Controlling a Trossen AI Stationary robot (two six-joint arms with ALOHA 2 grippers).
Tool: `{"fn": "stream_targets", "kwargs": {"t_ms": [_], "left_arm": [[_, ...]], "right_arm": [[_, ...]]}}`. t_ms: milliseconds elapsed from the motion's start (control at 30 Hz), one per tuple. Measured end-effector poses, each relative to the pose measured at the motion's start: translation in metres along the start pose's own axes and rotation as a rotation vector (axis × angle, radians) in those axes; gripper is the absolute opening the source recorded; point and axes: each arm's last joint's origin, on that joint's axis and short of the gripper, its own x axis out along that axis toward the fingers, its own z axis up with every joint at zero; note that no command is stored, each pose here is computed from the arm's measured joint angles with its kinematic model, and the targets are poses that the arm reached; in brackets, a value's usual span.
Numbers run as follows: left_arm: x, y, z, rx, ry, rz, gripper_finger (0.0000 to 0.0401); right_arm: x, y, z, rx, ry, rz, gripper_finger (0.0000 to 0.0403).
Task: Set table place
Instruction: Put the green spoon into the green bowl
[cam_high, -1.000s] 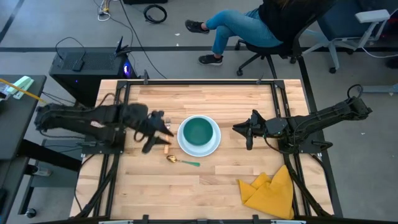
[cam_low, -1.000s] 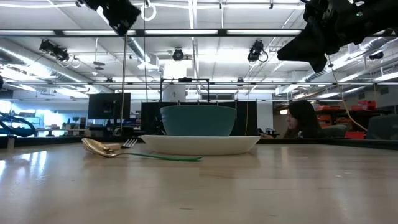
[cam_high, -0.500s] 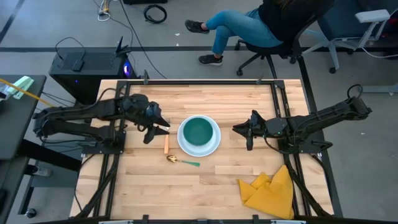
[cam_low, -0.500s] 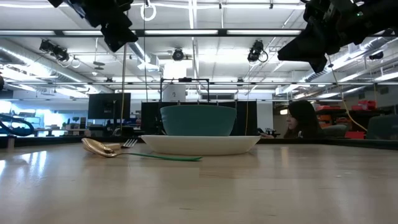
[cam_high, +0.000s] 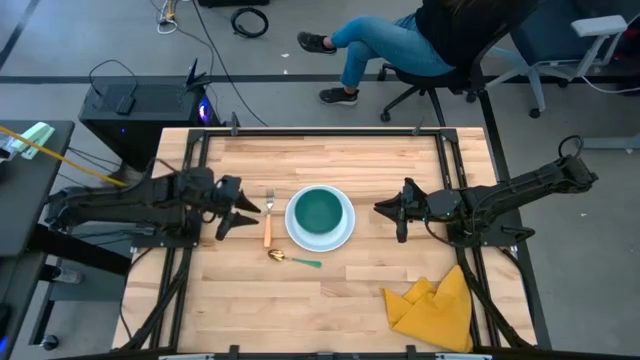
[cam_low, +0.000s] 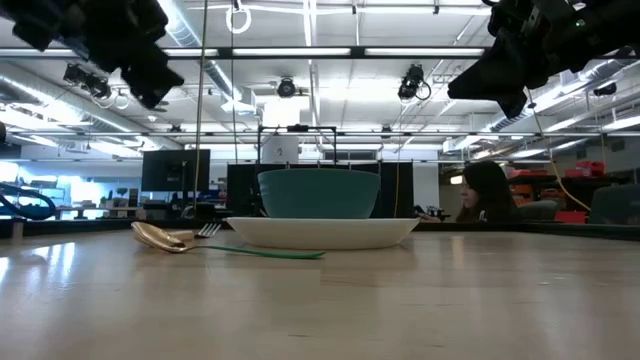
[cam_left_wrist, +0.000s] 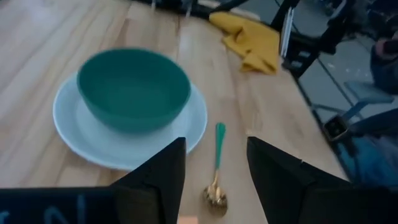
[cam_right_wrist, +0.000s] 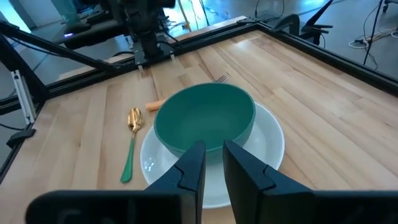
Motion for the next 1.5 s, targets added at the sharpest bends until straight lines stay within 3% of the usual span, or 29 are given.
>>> {"fn": "stream_targets", "kwargs": {"t_ms": [200, 567, 833, 1033, 1500], "left_arm": [[0.008, 0.007, -0.025, 0.061, 0.063, 0.010, 0.0177], [0.009, 0.008, -0.028, 0.222, 0.068, 0.003, 0.0178], [0.009, 0.008, -0.030, 0.220, 0.083, 0.012, 0.0181], [0.009, 0.011, -0.032, 0.218, 0.104, 0.115, 0.0177], [0.009, 0.012, -0.032, 0.242, 0.109, 0.117, 0.0178]], "right_arm": [[0.000, 0.003, -0.001, 0.009, 0.043, 0.109, 0.0064], [0.000, 0.005, -0.002, -0.089, 0.056, 0.166, 0.0064], [0.000, 0.005, -0.002, -0.094, 0.055, 0.166, 0.0064], [0.000, 0.005, -0.002, -0.094, 0.055, 0.166, 0.0064], [0.000, 0.005, -0.002, -0.093, 0.055, 0.166, 0.0064]]}}
